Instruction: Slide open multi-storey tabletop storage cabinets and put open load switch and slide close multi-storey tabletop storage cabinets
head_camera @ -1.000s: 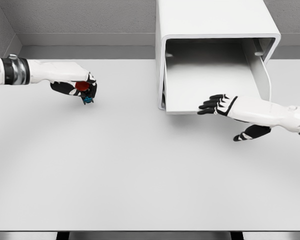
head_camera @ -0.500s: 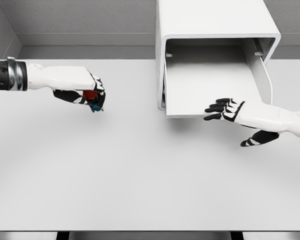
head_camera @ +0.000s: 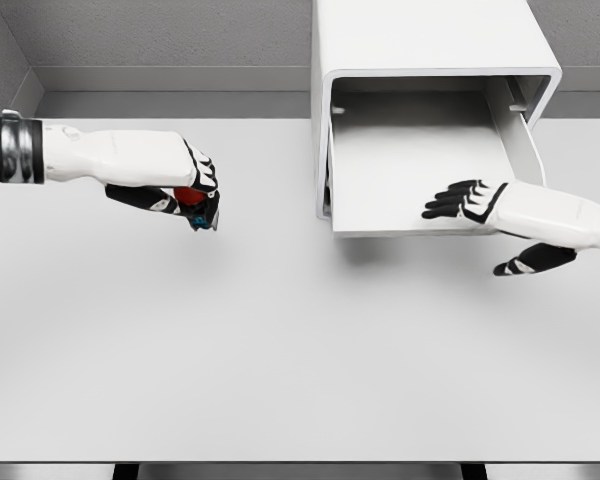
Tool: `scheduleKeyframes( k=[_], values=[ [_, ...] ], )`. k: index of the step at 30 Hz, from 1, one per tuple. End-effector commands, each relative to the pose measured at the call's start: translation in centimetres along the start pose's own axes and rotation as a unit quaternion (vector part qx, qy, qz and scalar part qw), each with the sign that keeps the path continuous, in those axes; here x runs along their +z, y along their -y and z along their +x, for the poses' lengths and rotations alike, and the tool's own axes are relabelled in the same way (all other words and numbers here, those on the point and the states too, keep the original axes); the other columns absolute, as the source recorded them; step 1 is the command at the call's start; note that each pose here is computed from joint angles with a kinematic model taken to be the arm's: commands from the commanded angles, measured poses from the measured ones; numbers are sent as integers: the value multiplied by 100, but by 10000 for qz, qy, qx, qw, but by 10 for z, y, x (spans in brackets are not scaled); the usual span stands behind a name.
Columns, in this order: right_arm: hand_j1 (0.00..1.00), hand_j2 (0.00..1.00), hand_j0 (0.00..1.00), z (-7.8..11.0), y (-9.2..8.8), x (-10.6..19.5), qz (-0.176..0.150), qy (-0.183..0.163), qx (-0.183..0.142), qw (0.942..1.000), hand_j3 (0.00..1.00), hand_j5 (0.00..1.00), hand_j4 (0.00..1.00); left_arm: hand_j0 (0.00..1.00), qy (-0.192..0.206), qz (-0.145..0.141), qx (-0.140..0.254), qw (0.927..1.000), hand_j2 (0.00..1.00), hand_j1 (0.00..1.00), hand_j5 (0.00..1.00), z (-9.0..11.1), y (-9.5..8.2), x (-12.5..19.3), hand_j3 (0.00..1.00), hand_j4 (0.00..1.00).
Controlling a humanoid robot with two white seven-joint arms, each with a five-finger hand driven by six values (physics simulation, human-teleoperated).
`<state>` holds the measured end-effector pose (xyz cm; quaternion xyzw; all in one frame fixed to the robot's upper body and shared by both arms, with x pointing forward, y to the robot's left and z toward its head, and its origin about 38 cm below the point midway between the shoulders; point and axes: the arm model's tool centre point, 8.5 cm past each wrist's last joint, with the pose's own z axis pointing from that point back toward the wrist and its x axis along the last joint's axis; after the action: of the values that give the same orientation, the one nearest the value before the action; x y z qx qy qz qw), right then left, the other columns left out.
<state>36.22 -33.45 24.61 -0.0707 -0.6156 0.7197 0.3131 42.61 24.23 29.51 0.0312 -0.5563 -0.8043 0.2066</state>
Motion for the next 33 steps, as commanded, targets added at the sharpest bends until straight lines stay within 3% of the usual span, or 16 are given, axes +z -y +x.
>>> scheduleKeyframes(
  k=[1, 9, 28, 33],
  values=[
    [100, 100, 100, -2, 4, 7, -49, -79, -17, 10000, 100, 100, 100, 42, 15, 40, 40, 10000, 42, 42, 42, 1, -1, 0, 42, 42],
    [100, 100, 100, -2, 20, 9, -267, -98, 135, 9995, 100, 100, 100, 42, 87, 150, -25, 9998, 42, 42, 42, 7, -14, 4, 42, 42],
    [100, 100, 100, -3, 19, 15, -211, -176, 139, 9995, 100, 100, 100, 42, 217, 338, -220, 9990, 42, 42, 42, 16, -41, 4, 42, 42],
    [100, 100, 100, -2, 19, 14, -215, -161, 134, 9995, 100, 100, 100, 42, 316, 424, -359, 9980, 42, 42, 42, 20, -57, -1, 42, 42]
  ],
)
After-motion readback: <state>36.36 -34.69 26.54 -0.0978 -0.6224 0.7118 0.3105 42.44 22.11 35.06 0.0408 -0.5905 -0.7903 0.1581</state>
